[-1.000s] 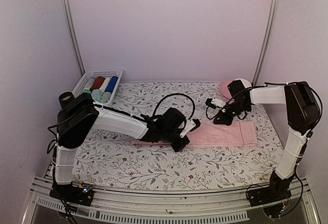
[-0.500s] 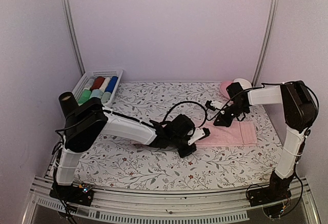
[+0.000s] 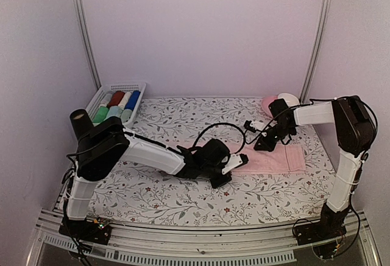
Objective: Roll the towels
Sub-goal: Smooth out the towel at the center of the board.
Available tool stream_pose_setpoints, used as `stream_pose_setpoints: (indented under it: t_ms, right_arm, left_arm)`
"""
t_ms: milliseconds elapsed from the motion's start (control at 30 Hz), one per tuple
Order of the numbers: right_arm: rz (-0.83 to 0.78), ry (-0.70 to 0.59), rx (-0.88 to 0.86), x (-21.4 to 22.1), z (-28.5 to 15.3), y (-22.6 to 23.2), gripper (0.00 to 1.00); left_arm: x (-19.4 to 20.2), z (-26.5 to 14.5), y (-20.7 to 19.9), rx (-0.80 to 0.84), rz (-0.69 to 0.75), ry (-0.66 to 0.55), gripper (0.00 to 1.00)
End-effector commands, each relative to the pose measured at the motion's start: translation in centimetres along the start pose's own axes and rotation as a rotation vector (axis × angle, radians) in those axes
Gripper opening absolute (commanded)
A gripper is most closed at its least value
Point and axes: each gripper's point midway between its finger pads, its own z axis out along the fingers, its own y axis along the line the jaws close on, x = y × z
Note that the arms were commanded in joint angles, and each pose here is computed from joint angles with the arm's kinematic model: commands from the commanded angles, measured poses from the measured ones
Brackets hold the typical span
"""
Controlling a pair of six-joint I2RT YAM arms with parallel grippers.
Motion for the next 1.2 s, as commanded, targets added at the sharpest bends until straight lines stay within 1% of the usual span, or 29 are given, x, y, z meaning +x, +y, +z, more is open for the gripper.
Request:
stream_pose_setpoints:
  t_ms: [0,167,433,600,867,1167]
  right_arm:
    - [-0.003,0.007,0.000,0.1,0.5,0.1,0.12]
    - [0.000,0.016,0.002,0.4,0.6,0.0,0.12]
    - [0.002,0.029,0.002,0.8,1.0,0.0,0.12]
    - [0.004,0.038,-0.006,1.1,1.3,0.1,0.12]
    - [0.007,0.042,-0.009,1.3,1.4,0.2,0.13]
    - [0.007,0.048,-0.014,1.5,1.5,0.3,0.12]
  left_arm:
    - [-1.5,-1.5,0.1,-0.012,0.026,-0.059,0.01]
    - [-1.4,-1.6,0.7,-0.037,0.033,-0.049,0.02]
    - [-2.3,-2.7,1.2,-0.048,0.030,-0.087,0.06]
    - [-2.9,-3.5,1.5,-0.064,0.037,-0.123,0.11]
    - [-0.9,-1.7,1.8,-0.099,0.074,-0.045,0.12]
    - [-0.2,-1.3,1.7,-0.095,0.088,-0.030,0.13]
